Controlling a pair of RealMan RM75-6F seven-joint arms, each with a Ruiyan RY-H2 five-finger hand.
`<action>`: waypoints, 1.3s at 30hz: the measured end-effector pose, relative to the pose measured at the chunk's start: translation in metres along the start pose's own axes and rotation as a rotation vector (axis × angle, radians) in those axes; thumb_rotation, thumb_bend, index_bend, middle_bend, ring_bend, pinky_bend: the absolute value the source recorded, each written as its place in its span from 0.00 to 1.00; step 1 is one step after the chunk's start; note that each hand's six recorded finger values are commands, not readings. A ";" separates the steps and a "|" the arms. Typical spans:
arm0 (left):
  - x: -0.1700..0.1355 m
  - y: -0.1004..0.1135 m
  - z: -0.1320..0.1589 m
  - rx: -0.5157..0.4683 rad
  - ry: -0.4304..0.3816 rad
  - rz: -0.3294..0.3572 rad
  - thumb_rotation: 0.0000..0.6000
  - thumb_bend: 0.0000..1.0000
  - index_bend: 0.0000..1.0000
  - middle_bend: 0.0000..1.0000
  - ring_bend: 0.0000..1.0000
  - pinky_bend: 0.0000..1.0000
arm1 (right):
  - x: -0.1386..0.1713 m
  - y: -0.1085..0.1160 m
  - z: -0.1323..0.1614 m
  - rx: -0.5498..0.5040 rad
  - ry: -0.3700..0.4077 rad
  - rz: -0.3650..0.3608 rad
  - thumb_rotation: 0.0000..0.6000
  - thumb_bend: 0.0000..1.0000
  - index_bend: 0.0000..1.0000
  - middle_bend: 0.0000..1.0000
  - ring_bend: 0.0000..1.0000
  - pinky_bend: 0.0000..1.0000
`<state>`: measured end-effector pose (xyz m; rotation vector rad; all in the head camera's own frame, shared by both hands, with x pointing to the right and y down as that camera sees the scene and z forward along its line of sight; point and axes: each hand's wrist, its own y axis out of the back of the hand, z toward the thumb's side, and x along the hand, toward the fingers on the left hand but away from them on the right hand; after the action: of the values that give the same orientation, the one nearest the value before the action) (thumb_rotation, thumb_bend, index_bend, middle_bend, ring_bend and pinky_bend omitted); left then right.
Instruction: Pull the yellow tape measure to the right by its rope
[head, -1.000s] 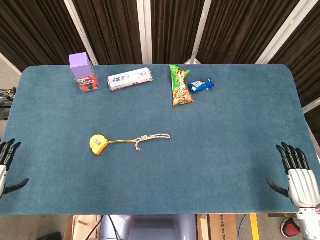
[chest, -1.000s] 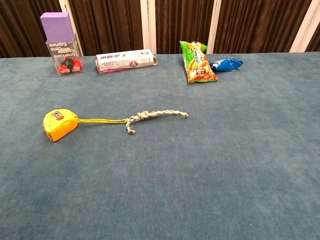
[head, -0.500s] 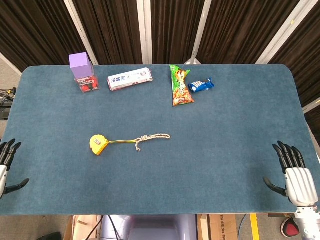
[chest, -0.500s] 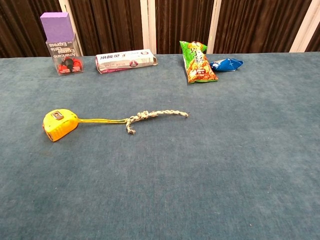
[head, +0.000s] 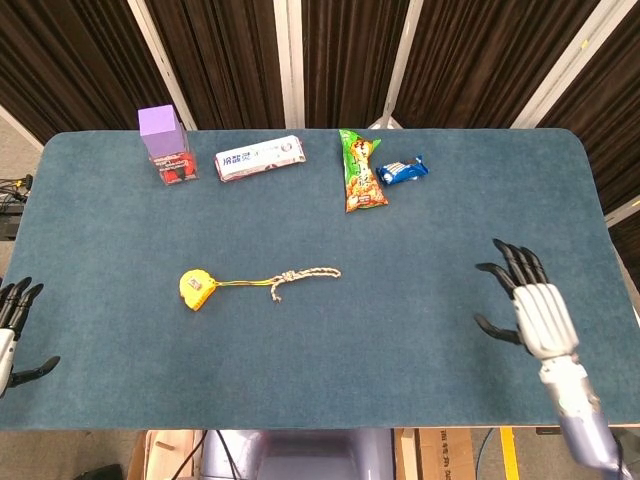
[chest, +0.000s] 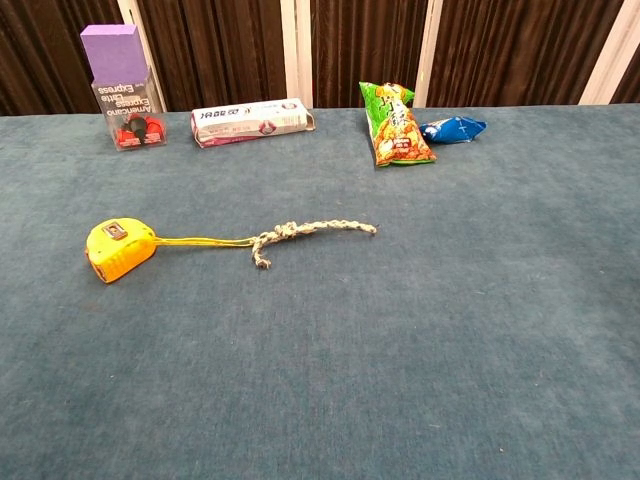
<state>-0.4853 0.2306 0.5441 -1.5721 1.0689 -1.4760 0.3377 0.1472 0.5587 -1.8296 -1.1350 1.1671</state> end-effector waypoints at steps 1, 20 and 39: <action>0.000 0.000 0.000 -0.002 0.001 0.000 1.00 0.00 0.00 0.00 0.00 0.00 | -0.007 -0.002 0.005 0.000 0.008 0.004 1.00 0.25 0.35 0.04 0.00 0.00; 0.006 -0.004 -0.001 -0.040 0.005 -0.032 1.00 0.00 0.00 0.00 0.00 0.00 | -0.097 -0.119 0.105 -0.020 0.083 0.148 1.00 0.34 0.46 0.09 0.00 0.00; 0.009 -0.006 -0.004 -0.062 0.024 -0.055 1.00 0.00 0.00 0.00 0.00 0.00 | -0.135 -0.177 0.116 -0.010 0.017 0.183 1.00 0.36 0.52 0.10 0.00 0.00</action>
<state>-0.4890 0.2251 0.5540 -1.6423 1.1026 -1.5147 0.1458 0.1021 0.7150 -1.9806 -0.9816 1.2468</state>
